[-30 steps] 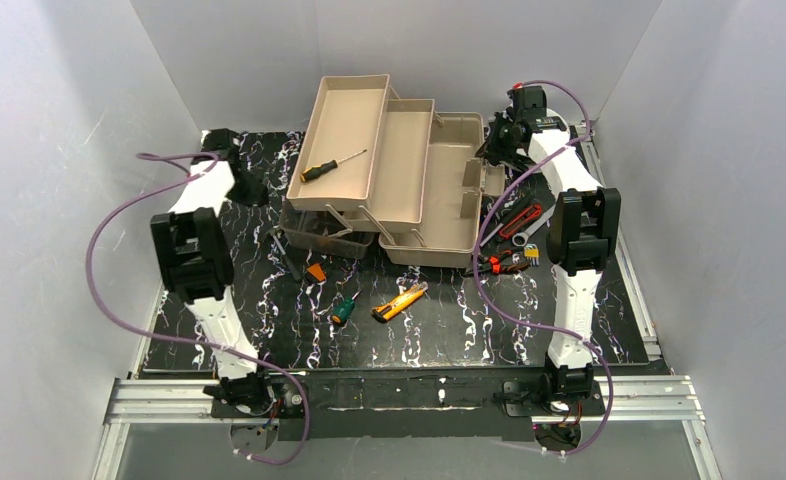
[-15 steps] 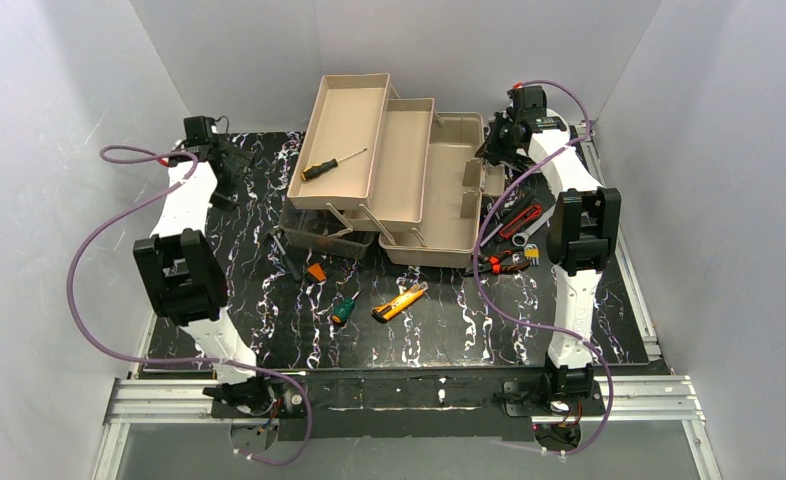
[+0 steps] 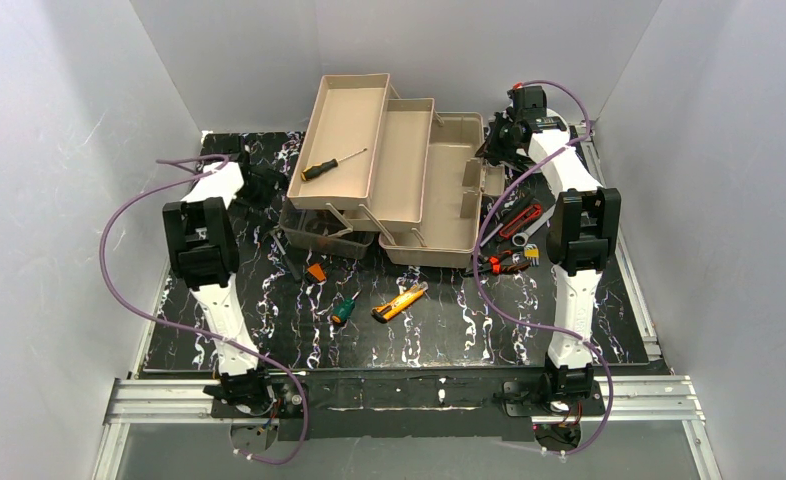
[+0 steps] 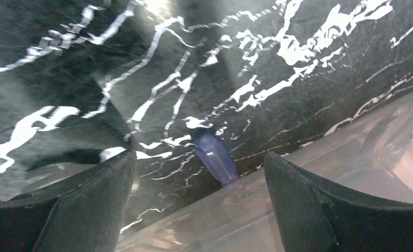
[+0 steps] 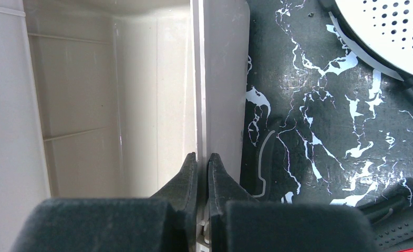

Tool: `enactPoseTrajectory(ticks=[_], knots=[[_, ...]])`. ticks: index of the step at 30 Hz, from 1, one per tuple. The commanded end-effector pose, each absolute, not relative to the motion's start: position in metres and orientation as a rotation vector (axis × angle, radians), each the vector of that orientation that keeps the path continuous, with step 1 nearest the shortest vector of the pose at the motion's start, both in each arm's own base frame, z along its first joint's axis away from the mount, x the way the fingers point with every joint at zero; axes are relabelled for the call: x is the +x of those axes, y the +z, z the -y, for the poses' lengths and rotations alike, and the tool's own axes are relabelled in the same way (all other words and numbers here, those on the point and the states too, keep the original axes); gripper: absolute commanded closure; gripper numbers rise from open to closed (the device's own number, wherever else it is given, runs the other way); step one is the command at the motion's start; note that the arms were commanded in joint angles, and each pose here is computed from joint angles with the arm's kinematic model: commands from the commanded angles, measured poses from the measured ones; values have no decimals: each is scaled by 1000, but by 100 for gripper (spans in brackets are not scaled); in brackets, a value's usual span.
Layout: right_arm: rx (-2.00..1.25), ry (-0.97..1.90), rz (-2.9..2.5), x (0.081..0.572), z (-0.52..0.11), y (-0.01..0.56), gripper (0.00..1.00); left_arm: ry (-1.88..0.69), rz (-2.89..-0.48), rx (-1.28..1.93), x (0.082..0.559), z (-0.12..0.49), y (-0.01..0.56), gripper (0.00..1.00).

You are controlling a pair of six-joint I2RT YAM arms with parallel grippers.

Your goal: Pack the tool kit

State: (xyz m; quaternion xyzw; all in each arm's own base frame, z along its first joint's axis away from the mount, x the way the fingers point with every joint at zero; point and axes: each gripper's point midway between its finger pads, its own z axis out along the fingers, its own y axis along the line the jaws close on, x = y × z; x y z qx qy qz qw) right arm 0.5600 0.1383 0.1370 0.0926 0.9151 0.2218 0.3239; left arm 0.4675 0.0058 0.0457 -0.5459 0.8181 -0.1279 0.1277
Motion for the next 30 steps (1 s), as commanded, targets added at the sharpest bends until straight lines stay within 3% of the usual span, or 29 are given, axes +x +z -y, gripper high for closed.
enactPoseTrajectory(ticks=[1, 5, 12, 20, 22, 25, 28, 30], knots=[[217, 765, -2225, 573, -163, 204, 99, -430, -2355, -1520, 487, 10, 68, 10], [218, 766, -2225, 573, -163, 204, 99, -437, -2334, -1543, 494, 17, 66, 11], [223, 773, -2224, 573, -164, 204, 99, -505, -2292, -1848, 480, 42, 25, 12], [232, 780, -2217, 573, -165, 205, 99, -364, -2174, -2084, 467, 32, -7, 23], [230, 782, -2214, 573, -165, 207, 99, -300, -2188, -2097, 464, 27, -13, 36], [229, 785, -2206, 573, -165, 209, 99, -179, -2217, -2137, 456, 16, -20, 47], [227, 787, -2199, 573, -165, 211, 99, -160, -2221, -2172, 453, 6, -27, 80], [225, 789, -2197, 573, -166, 212, 99, -141, -2216, -2173, 450, -6, -28, 89]])
